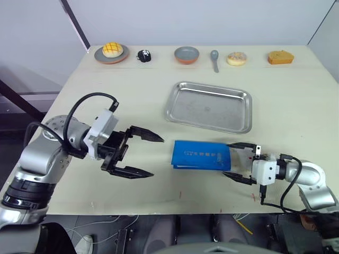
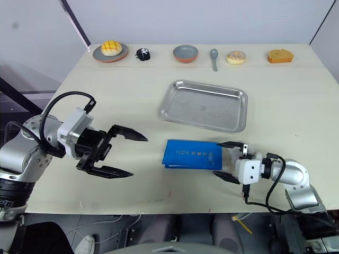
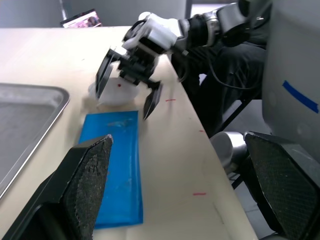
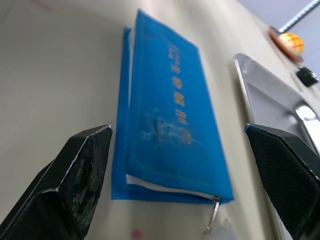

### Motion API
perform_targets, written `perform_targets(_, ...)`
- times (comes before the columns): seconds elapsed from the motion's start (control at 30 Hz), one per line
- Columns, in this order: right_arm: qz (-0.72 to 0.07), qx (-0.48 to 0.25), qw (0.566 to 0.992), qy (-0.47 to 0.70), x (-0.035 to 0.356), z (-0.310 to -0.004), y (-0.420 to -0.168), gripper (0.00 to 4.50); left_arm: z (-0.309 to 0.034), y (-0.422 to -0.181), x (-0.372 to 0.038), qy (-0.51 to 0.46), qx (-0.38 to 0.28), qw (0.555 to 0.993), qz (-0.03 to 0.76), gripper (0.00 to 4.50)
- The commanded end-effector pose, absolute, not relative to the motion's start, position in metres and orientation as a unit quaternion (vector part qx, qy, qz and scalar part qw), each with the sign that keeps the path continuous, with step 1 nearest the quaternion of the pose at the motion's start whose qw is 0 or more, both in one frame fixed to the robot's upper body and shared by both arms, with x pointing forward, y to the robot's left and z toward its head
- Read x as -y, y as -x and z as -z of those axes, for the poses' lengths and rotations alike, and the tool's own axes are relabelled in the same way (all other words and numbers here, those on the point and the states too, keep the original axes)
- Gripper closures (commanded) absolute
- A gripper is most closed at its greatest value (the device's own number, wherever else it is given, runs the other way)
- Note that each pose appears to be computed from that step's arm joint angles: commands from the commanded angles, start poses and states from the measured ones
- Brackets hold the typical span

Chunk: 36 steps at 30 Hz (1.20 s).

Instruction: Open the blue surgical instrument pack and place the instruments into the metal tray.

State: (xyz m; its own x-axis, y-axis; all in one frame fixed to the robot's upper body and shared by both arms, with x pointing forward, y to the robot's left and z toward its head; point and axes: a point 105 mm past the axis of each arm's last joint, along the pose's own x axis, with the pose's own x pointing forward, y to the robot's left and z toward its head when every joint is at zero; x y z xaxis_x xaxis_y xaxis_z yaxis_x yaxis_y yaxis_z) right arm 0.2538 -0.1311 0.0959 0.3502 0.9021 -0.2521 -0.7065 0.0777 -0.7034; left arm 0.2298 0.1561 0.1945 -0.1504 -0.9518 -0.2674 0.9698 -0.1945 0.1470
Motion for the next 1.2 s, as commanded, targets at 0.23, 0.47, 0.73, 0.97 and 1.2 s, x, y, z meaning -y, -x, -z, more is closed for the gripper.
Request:
perform_targets(0.23, -0.549, 0.155, 0.71, 0.414, 0.125, -0.094, -0.264, 1.41, -0.192, -0.222, -0.154, -0.167, -0.027, 0.603, 0.78, 0.0)
perform_targets(0.47, -0.561, 0.17, 0.696, 0.414, 0.12, -0.093, -0.261, 4.43, -0.188, -0.226, -0.156, -0.17, -0.025, 0.608, 0.775, 0.0)
perform_targets(0.73, -0.581, 0.171, 0.7, 0.377, 0.119, -0.103, -0.254, 4.48, -0.188, -0.227, -0.156, -0.164, -0.014, 0.611, 0.774, 0.0)
perform_targets(0.97, -0.646, 0.111, 0.704, 0.272, 0.118, -0.122, -0.229, 4.48, -0.184, -0.225, -0.156, -0.158, -0.013, 0.614, 0.773, 0.0)
perform_targets(1.2, -0.662, 0.012, 0.728, 0.178, 0.123, -0.132, -0.223, 4.48, -0.177, -0.222, -0.155, -0.151, -0.018, 0.611, 0.777, 0.0)
